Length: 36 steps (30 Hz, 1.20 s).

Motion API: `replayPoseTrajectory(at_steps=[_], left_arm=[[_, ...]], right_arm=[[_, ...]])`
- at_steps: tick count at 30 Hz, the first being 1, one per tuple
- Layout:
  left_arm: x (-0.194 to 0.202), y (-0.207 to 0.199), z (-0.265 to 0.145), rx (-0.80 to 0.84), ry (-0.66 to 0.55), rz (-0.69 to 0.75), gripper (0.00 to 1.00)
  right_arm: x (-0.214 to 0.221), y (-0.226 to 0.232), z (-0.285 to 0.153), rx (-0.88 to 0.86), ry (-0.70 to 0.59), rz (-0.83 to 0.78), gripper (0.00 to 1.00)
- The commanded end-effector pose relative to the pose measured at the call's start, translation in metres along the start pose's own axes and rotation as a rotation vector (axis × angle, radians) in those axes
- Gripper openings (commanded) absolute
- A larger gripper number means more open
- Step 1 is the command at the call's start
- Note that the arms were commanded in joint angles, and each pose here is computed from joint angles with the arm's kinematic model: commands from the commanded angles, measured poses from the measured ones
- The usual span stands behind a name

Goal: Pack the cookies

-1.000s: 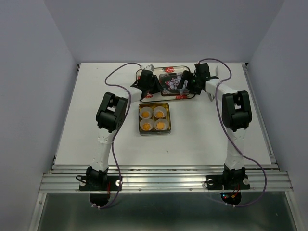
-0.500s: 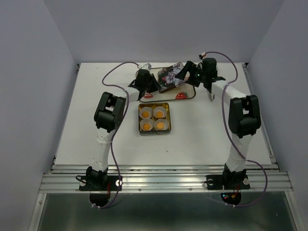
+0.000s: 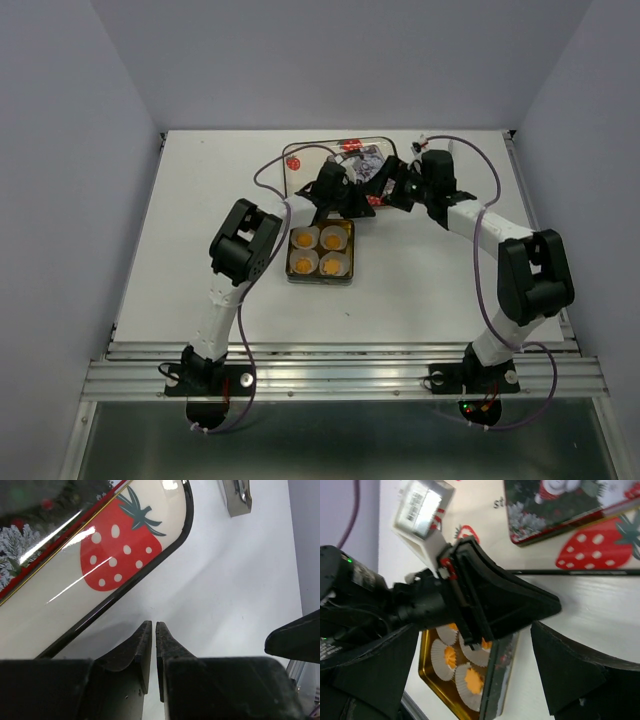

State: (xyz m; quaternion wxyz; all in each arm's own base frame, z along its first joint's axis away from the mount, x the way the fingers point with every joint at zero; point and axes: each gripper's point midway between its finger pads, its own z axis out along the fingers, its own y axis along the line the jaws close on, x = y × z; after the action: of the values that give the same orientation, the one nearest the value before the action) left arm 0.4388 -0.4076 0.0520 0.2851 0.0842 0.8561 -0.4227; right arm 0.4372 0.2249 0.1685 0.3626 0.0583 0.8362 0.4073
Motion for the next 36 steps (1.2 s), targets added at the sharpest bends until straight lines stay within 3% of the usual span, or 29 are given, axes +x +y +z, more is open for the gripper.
replayPoseTrajectory(at_steps=[1, 7, 10, 13, 14, 16, 17, 23, 26, 30, 36], left_arm=[[-0.018, -0.013, -0.012, 0.032, -0.017, 0.052, 0.20], [-0.027, -0.024, -0.018, 0.057, -0.034, 0.072, 0.20], [-0.038, -0.038, -0.026, 0.081, -0.057, 0.095, 0.21], [-0.052, -0.046, -0.035, 0.067, -0.100, 0.116, 0.34], [-0.059, -0.040, -0.038, 0.038, -0.118, 0.107, 0.47], [-0.066, -0.033, -0.042, 0.029, -0.130, 0.094, 0.52], [-0.071, -0.030, -0.043, 0.027, -0.138, 0.077, 0.61], [-0.105, 0.011, -0.051, -0.099, -0.220, 0.044, 0.85], [-0.110, 0.035, -0.046, -0.136, -0.216, 0.013, 0.87], [-0.124, 0.054, -0.038, -0.186, -0.229, 0.012, 0.87], [-0.115, 0.081, -0.013, -0.229, -0.177, 0.003, 0.84]], right_arm=[[-0.014, -0.008, -0.025, 0.073, -0.119, 0.021, 1.00], [-0.034, -0.045, -0.046, 0.225, -0.233, 0.058, 1.00], [-0.046, -0.050, -0.039, 0.231, -0.229, 0.028, 1.00], [-0.056, -0.051, -0.020, 0.221, -0.184, -0.049, 1.00], [-0.057, -0.056, -0.015, 0.238, -0.160, -0.095, 1.00], [-0.063, -0.067, -0.004, 0.278, -0.123, -0.143, 1.00], [-0.072, -0.071, 0.009, 0.285, -0.111, -0.173, 1.00], [-0.111, -0.079, 0.054, 0.271, -0.109, -0.324, 1.00], [-0.109, -0.109, 0.078, 0.325, -0.068, -0.340, 1.00], [-0.107, -0.116, 0.111, 0.260, -0.006, -0.356, 1.00], [-0.099, -0.143, 0.123, 0.326, 0.034, -0.364, 1.00]])
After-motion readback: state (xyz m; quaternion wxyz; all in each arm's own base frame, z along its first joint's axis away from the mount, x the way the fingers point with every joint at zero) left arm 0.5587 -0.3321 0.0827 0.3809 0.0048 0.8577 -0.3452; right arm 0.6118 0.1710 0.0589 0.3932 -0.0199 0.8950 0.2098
